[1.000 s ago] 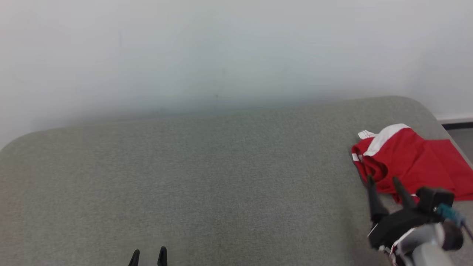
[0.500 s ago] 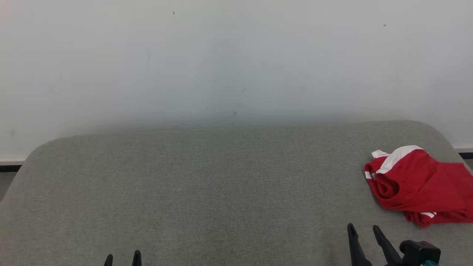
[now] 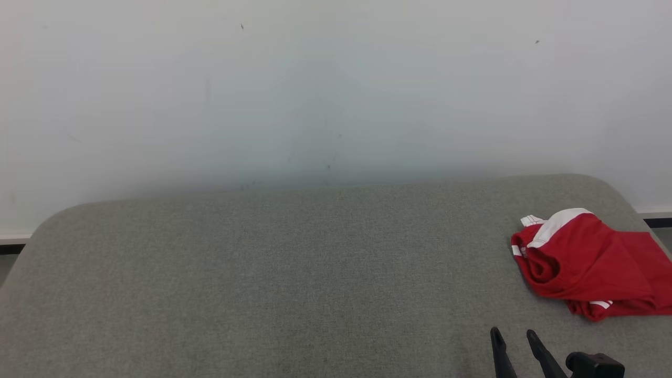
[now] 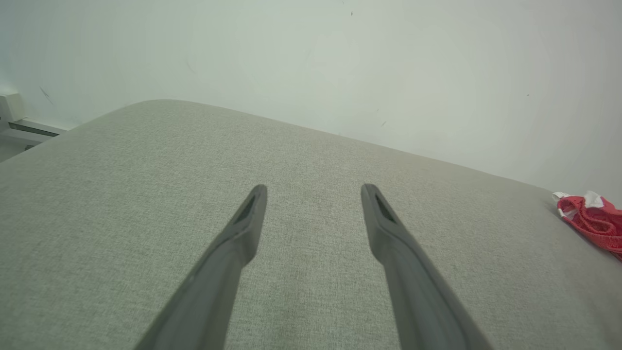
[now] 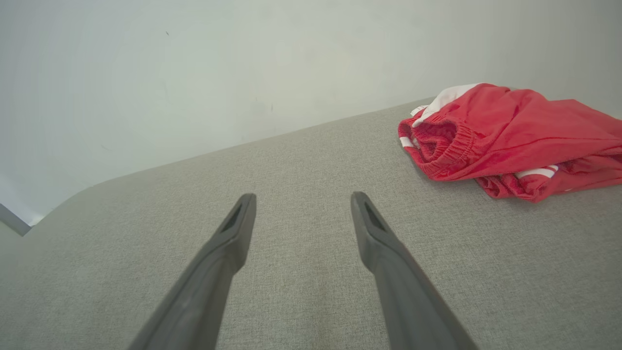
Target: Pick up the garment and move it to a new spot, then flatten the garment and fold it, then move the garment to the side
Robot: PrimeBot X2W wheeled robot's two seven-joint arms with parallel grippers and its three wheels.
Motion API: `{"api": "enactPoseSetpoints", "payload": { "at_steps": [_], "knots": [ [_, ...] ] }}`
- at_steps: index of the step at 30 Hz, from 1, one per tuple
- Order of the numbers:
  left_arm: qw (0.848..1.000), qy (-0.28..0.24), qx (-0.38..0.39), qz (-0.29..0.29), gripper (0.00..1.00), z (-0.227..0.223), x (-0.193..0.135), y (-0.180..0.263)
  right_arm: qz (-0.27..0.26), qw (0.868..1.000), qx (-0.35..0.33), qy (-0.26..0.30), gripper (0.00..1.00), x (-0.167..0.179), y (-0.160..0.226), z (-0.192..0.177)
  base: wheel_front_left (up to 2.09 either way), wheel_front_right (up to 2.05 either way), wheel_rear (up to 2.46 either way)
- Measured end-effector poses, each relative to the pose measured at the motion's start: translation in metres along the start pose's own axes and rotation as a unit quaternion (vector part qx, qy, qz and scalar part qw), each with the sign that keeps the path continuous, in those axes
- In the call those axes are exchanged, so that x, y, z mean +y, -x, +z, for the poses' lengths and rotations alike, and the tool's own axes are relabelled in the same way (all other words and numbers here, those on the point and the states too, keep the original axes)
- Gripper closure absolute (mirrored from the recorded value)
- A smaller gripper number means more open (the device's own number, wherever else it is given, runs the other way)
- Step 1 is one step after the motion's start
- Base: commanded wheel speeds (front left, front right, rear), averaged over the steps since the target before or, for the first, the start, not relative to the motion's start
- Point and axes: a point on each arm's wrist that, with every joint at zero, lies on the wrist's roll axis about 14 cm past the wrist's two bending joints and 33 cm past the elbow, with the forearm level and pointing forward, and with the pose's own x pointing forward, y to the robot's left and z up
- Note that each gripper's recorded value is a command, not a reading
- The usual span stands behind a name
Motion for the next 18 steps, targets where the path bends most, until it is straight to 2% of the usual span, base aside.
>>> {"api": "enactPoseSetpoints", "payload": {
  "at_steps": [18],
  "knots": [
    [1.000, 0.007, -0.001, -0.002, 0.00, -0.0013, -0.0009, -0.0023, -0.001, 1.000, 0.000, -0.006, 0.00, -0.0007, -0.0010, -0.0020, 0.00, 0.00, 0.00]
  ]
}}
